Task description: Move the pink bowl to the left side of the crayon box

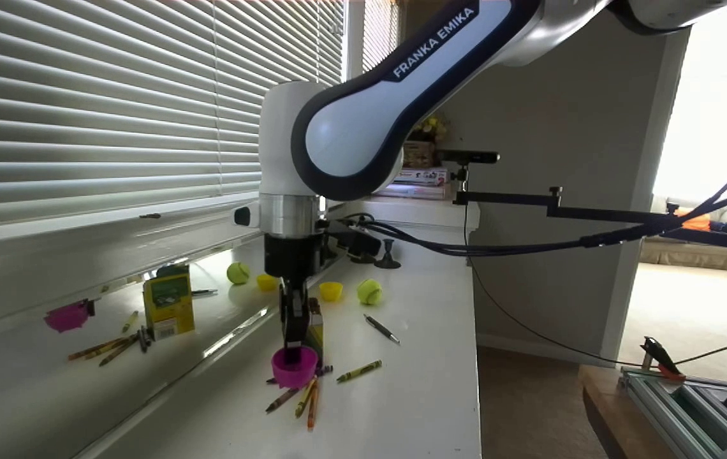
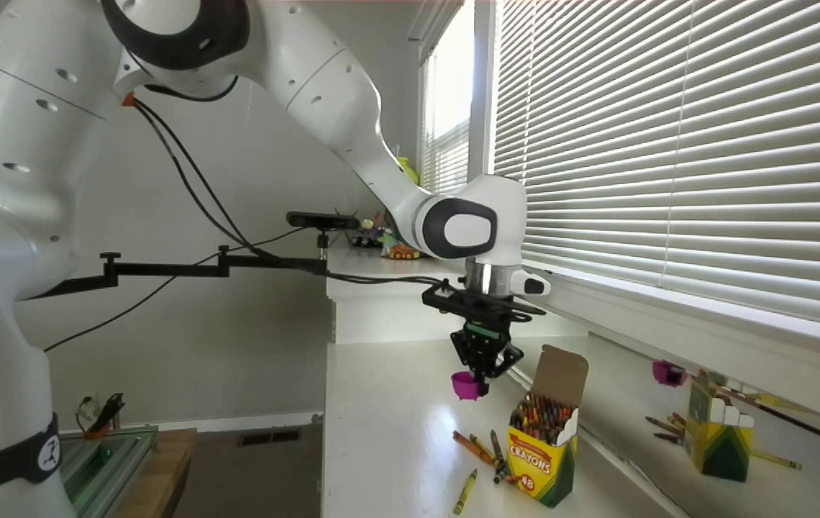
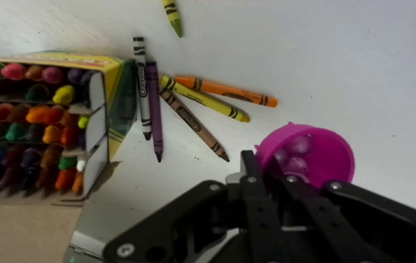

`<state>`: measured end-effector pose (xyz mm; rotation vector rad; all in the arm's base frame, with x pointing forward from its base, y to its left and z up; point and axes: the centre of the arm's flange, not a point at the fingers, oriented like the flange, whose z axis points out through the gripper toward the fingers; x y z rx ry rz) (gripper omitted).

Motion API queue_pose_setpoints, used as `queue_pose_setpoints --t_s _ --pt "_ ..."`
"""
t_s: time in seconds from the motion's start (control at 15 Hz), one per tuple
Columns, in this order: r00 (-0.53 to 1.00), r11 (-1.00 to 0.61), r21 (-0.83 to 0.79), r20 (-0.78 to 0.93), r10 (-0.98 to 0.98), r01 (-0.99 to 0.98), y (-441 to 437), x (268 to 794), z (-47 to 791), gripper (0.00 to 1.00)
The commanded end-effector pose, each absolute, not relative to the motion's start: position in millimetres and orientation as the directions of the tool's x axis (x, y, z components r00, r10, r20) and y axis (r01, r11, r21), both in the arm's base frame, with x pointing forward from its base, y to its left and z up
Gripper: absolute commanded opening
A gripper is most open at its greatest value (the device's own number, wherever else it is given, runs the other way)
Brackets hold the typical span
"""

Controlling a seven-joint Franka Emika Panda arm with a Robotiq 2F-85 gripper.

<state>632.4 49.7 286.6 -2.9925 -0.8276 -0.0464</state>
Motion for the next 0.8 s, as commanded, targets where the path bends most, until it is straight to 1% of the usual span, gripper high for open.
queue_pose_setpoints --t_s 0.0,0.73 --pt "0.860 -0.861 -0.002 0.052 0.508 0.509 61 652 274 0.02" --pt "0.838 -0.838 -0.026 0.056 0.543 0.545 84 669 239 0.02"
